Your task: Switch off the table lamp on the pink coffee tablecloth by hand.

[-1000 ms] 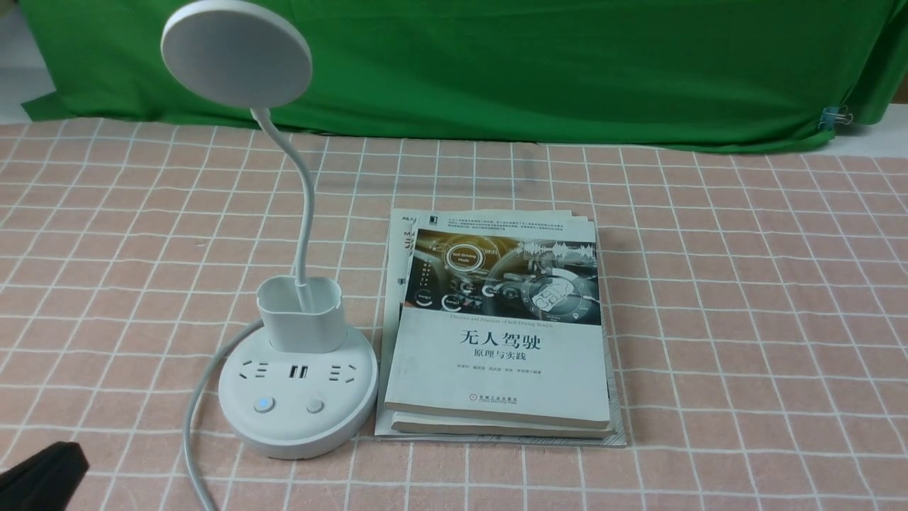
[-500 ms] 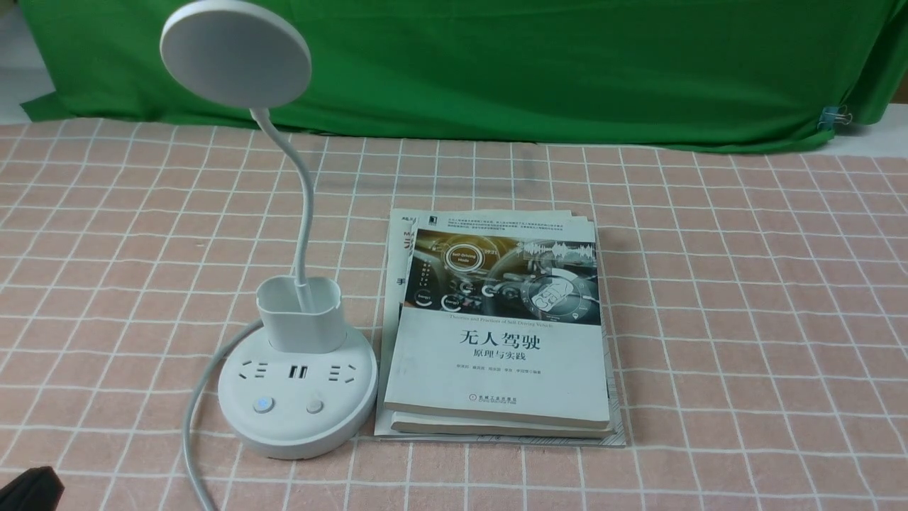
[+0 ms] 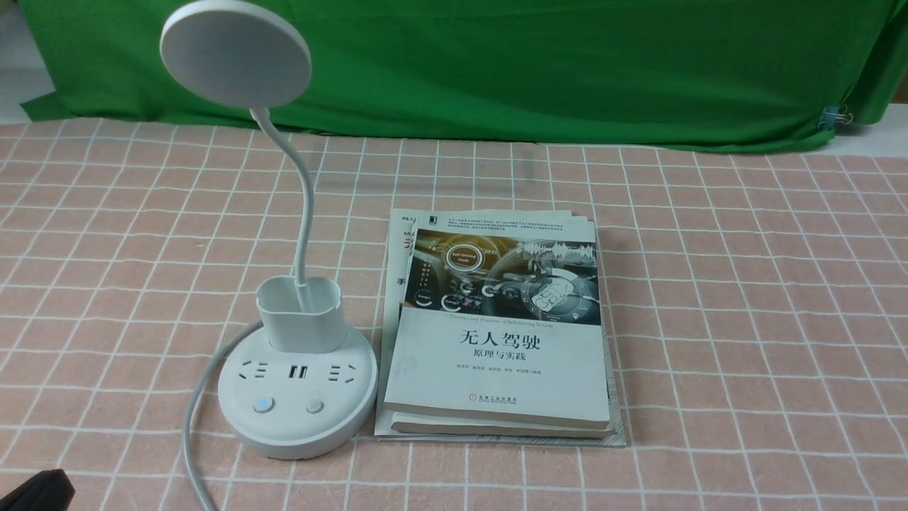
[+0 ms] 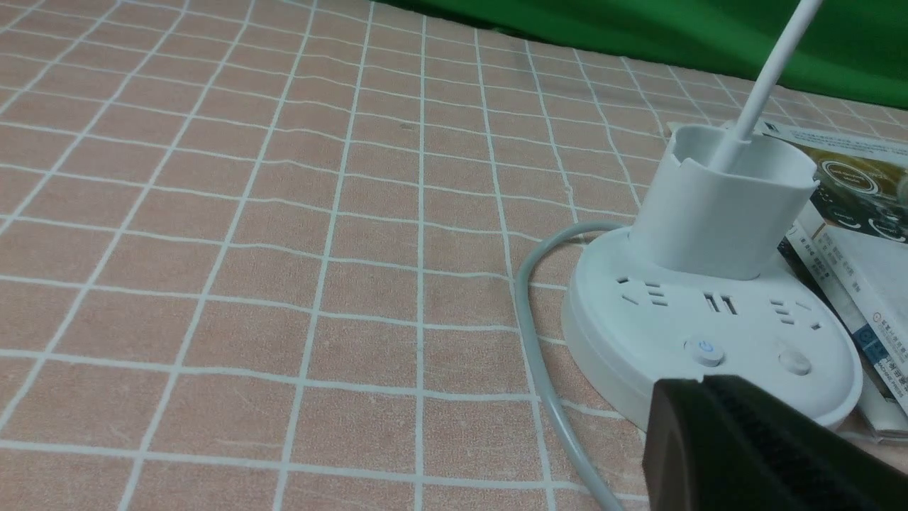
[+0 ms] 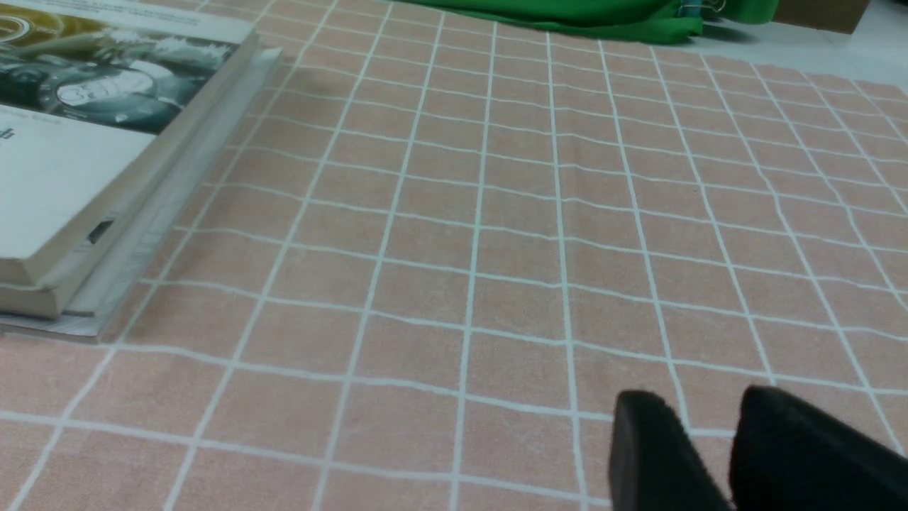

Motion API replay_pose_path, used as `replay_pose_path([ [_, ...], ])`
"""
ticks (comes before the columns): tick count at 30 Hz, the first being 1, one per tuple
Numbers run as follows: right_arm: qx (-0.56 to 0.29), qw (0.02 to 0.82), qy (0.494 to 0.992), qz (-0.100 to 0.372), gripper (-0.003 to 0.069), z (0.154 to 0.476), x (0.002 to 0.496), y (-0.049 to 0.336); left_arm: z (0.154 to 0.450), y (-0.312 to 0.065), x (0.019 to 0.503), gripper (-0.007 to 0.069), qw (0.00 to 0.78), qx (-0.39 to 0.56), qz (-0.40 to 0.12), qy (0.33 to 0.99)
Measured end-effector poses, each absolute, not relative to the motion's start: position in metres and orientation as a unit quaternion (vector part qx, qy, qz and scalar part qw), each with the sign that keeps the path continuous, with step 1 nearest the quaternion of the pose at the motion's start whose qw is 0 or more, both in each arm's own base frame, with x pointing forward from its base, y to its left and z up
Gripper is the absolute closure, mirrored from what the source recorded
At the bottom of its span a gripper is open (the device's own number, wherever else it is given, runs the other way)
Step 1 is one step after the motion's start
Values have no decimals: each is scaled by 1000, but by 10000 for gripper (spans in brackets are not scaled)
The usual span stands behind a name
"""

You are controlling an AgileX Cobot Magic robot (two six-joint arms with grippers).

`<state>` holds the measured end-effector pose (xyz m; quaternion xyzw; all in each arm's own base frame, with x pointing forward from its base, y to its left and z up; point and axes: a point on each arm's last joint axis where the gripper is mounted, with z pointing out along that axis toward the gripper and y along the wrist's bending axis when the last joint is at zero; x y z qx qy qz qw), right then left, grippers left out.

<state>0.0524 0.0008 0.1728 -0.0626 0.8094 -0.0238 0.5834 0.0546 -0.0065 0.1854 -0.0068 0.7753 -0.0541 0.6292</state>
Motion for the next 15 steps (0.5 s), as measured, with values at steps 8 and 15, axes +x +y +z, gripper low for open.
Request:
replay_pose_path([
  [8, -63, 583, 809, -24, 417, 173, 52, 1, 185, -6, 55, 629, 629, -7, -54, 775],
  [15, -63, 583, 809, -24, 417, 173, 52, 1, 185, -6, 55, 629, 629, -7, -54, 775],
])
